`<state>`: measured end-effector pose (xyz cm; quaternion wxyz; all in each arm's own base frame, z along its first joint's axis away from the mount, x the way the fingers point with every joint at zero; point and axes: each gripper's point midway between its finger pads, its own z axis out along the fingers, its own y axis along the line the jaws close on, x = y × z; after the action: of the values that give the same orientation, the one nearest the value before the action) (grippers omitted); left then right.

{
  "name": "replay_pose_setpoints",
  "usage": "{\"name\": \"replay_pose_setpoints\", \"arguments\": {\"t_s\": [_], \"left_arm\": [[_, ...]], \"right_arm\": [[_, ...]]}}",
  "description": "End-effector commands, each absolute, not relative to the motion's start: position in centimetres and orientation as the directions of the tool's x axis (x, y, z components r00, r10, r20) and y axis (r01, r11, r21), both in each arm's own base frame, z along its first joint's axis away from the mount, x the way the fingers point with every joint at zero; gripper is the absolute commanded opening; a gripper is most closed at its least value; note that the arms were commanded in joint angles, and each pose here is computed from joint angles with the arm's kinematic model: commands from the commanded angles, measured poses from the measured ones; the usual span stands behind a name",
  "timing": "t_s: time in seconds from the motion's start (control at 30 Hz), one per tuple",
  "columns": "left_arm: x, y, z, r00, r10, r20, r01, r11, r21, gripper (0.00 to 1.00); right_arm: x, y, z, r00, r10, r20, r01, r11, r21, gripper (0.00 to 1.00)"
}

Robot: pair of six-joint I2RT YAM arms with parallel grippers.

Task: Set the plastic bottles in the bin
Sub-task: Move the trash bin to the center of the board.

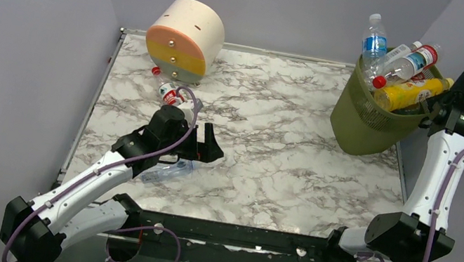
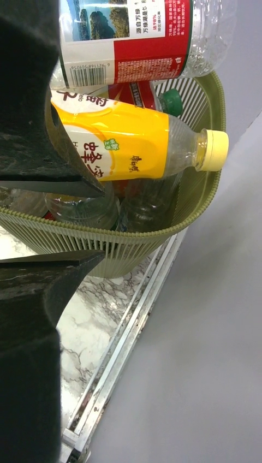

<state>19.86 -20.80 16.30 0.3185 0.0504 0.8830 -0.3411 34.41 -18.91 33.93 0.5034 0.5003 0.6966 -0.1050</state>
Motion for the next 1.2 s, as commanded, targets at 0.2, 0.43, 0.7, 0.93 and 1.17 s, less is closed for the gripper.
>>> {"name": "replay_pose_setpoints", "arguments": {"t_s": [0.2, 0.43, 0.7, 0.93, 1.17], "left_arm": [[20.5, -20.9, 16.5, -0.769, -0.142, -0.623, 0.321, 0.757, -0.569, 0.99], [20.3, -21.0, 15.8, -0.782, -0.156, -0.603, 0.303, 0.751, -0.587, 0.99], [20.6, -21.7, 15.8, -0.795, -0.138, -0.590, 0.313, 0.740, -0.595, 0.98], [20.5, -22.2, 16.7, -0.801, -0.119, -0.587, 0.334, 0.724, -0.604, 0.98], [19.8, -21.7, 17.0, -0.811, -0.108, -0.576, 0.327, 0.731, -0.598, 0.98]], "right_arm": [[35.5, -18.7, 33.7, 0.054, 0.611, -0.790, 0.766, 0.482, 0.425, 0.42], [35.3, -18.2, 32.6, 0.053, 0.632, -0.773, 0.761, 0.476, 0.440, 0.41], [31.9, -17.0, 31.9, 0.050, 0.628, -0.776, 0.769, 0.471, 0.431, 0.40], [28.9, -15.3, 27.7, 0.016, 0.666, -0.746, 0.788, 0.450, 0.419, 0.50], [27.8, -14.5, 24.2, -0.005, 0.680, -0.733, 0.786, 0.456, 0.418, 0.59]]}}
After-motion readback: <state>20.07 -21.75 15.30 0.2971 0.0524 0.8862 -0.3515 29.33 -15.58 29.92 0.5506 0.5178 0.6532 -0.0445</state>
